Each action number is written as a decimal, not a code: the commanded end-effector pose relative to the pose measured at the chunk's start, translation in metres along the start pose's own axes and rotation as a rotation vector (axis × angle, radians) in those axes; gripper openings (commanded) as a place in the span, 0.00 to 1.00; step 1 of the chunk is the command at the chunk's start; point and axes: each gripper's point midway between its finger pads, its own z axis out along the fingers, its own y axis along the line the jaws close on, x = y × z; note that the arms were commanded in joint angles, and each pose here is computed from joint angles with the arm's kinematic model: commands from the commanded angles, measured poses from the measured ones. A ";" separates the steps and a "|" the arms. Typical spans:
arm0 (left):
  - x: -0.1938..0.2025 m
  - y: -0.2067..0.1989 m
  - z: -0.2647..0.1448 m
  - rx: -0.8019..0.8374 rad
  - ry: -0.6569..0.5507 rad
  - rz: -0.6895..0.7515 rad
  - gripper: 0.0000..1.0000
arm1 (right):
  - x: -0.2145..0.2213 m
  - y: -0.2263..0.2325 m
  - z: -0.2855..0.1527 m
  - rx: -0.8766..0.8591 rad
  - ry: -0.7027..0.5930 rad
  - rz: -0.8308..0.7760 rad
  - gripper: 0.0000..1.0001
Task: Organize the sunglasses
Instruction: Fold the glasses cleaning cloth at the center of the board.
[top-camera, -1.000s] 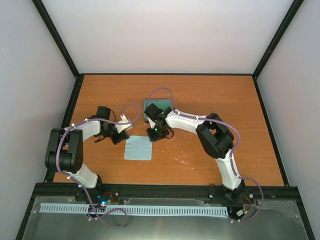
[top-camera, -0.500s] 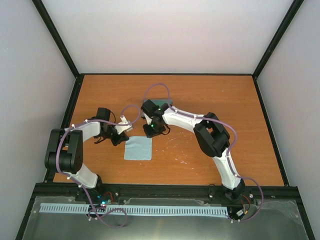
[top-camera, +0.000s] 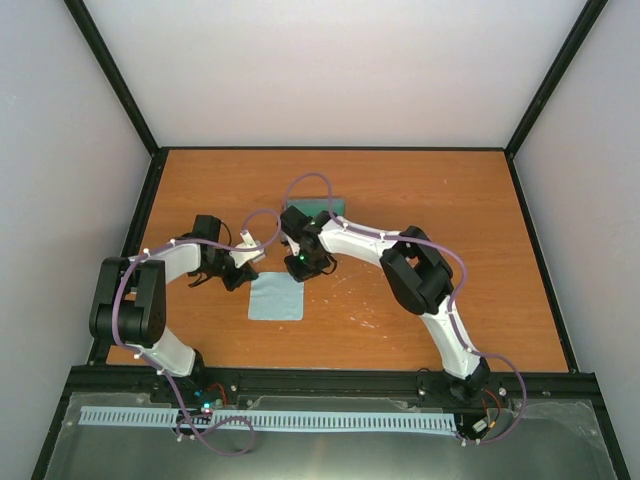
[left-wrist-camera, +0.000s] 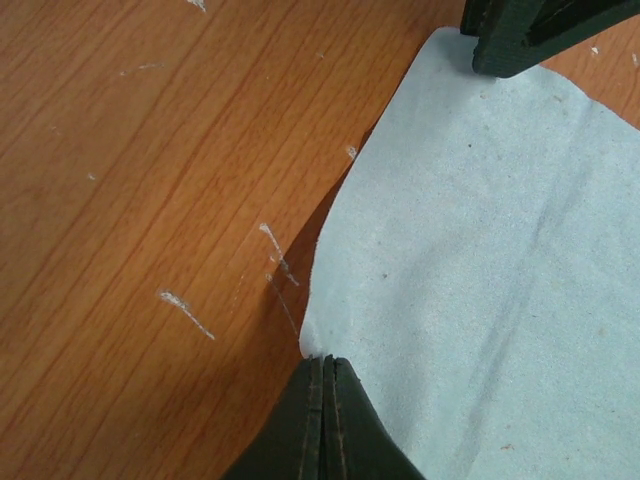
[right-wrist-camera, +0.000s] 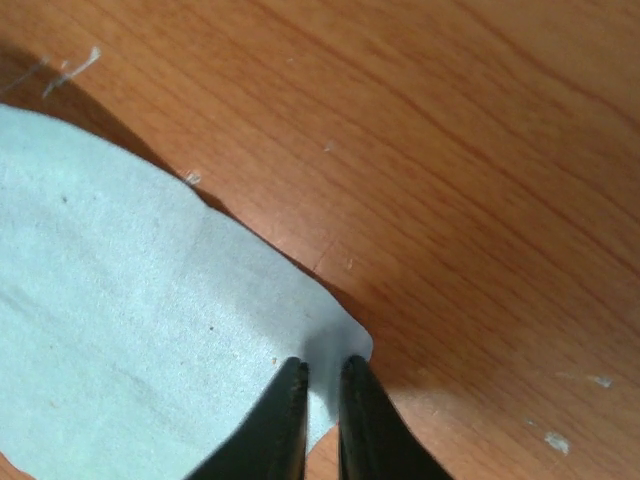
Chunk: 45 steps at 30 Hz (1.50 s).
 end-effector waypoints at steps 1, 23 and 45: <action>-0.013 -0.001 -0.004 -0.001 -0.043 0.024 0.01 | 0.016 0.002 0.019 0.033 0.066 -0.016 0.06; -0.020 -0.017 -0.020 -0.004 -0.090 0.013 0.02 | 0.005 0.019 -0.029 -0.041 -0.126 -0.050 0.03; -0.015 -0.035 -0.031 -0.025 -0.116 0.011 0.04 | 0.018 0.037 -0.044 -0.121 -0.189 -0.121 0.03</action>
